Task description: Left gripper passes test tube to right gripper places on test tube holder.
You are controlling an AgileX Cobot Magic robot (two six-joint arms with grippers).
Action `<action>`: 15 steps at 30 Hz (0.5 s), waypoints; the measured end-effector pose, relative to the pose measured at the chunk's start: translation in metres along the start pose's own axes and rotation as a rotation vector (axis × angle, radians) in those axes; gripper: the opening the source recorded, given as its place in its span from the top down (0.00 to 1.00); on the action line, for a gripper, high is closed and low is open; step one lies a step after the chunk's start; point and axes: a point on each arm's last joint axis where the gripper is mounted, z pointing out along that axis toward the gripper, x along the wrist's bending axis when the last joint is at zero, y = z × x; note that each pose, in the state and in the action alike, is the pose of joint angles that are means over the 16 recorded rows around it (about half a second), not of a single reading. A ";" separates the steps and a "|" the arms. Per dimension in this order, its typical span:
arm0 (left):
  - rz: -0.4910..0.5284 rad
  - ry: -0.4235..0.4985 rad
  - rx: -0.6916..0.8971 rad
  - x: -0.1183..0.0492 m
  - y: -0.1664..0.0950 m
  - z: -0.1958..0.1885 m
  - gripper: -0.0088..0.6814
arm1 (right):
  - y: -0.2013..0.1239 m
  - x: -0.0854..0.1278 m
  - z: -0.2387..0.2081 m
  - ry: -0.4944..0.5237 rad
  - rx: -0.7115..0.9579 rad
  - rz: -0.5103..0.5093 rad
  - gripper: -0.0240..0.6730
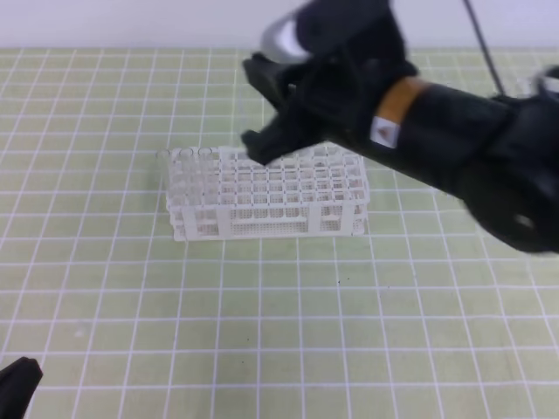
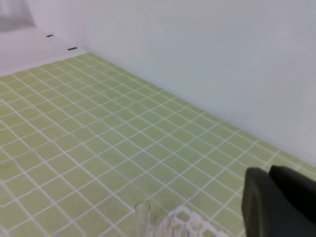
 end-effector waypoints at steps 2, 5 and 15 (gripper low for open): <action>0.000 0.000 0.000 0.000 0.000 0.000 0.99 | 0.001 0.000 -0.020 -0.002 0.001 0.010 0.96; 0.000 0.000 0.000 0.000 0.000 0.000 0.99 | -0.003 0.001 -0.049 -0.004 -0.002 0.031 0.97; 0.000 0.001 0.001 0.000 0.000 0.000 0.99 | -0.037 0.002 -0.111 -0.012 0.025 0.082 0.97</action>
